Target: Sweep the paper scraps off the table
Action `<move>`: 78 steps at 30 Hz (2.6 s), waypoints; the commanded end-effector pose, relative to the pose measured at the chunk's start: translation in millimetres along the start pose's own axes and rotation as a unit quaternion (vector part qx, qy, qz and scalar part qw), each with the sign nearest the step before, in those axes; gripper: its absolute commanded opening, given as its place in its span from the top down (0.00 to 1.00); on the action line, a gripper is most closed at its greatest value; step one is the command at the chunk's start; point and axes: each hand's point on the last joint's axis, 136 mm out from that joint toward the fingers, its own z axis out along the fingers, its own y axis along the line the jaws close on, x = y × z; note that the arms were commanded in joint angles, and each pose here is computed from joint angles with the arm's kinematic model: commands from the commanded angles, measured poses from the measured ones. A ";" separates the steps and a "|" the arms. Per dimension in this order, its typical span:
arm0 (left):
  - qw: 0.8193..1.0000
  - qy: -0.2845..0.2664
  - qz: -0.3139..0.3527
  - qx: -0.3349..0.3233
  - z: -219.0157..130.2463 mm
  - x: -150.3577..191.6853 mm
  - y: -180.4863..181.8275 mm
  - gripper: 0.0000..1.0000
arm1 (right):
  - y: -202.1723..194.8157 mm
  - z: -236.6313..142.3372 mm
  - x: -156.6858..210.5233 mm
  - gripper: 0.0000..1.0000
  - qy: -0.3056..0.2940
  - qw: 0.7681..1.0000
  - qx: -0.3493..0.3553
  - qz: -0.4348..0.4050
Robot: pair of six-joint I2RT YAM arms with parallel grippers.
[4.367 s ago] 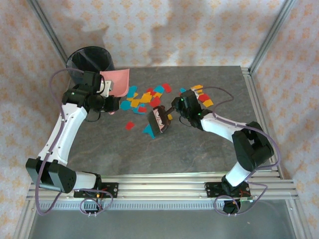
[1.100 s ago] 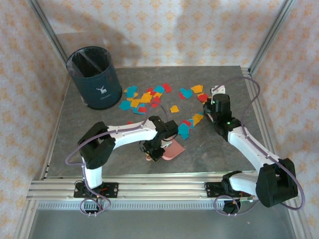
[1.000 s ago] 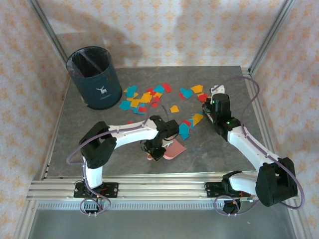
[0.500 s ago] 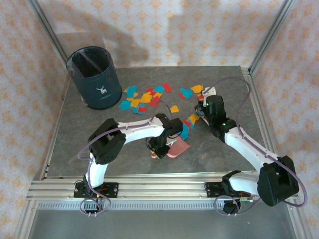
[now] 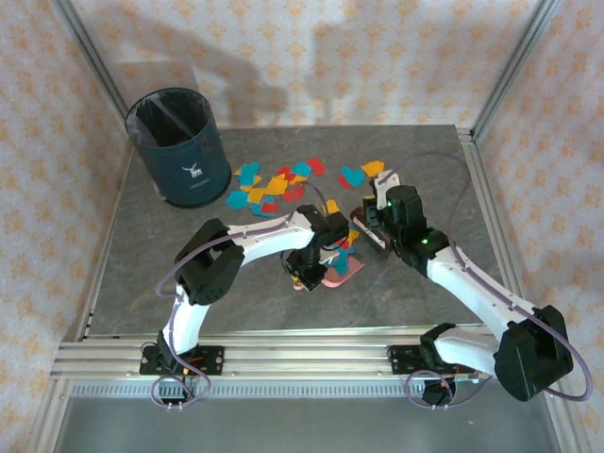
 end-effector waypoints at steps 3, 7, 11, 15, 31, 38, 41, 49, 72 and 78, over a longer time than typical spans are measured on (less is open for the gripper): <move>1.000 0.008 0.004 -0.002 -4.4 -3.9 4.2 1.00 | 17.8 -7.6 29.1 1.00 0.052 0.998 -0.041 0.011; 1.000 0.005 0.008 -0.001 -5.4 -8.2 3.1 1.00 | 25.3 -12.9 31.0 1.00 0.059 0.996 -0.062 0.014; 1.000 0.003 0.012 0.003 -6.8 -10.0 1.2 1.00 | 31.6 -20.0 27.2 1.00 0.053 0.995 -0.082 0.019; 1.000 0.000 0.015 0.006 -8.3 -9.6 0.7 1.00 | 28.0 -26.7 16.9 1.00 0.031 0.996 -0.076 0.027; 1.000 -0.011 0.002 0.002 -12.6 2.5 13.8 1.00 | -62.6 -55.6 -15.7 1.00 -0.083 0.979 0.157 0.103; 1.000 -0.010 -0.001 0.000 -13.9 9.1 20.5 1.00 | -109.5 -54.0 -25.5 1.00 -0.094 0.959 0.224 0.143; 1.000 -0.011 -0.002 0.000 -14.7 11.4 22.7 1.00 | -126.6 -46.5 -30.7 1.00 -0.091 0.954 0.246 0.142; 1.000 -0.012 -0.001 -0.001 -17.9 15.1 26.0 1.00 | -159.4 -23.6 -52.5 1.00 -0.093 0.945 0.293 0.109; 1.000 -0.017 0.003 0.010 -22.2 18.5 23.0 1.00 | -144.0 77.7 -49.7 1.00 -0.032 0.982 0.184 0.017; 1.000 -0.015 0.002 0.012 -19.5 19.1 22.8 1.00 | -116.0 76.4 -28.9 1.00 -0.003 0.991 0.128 -0.029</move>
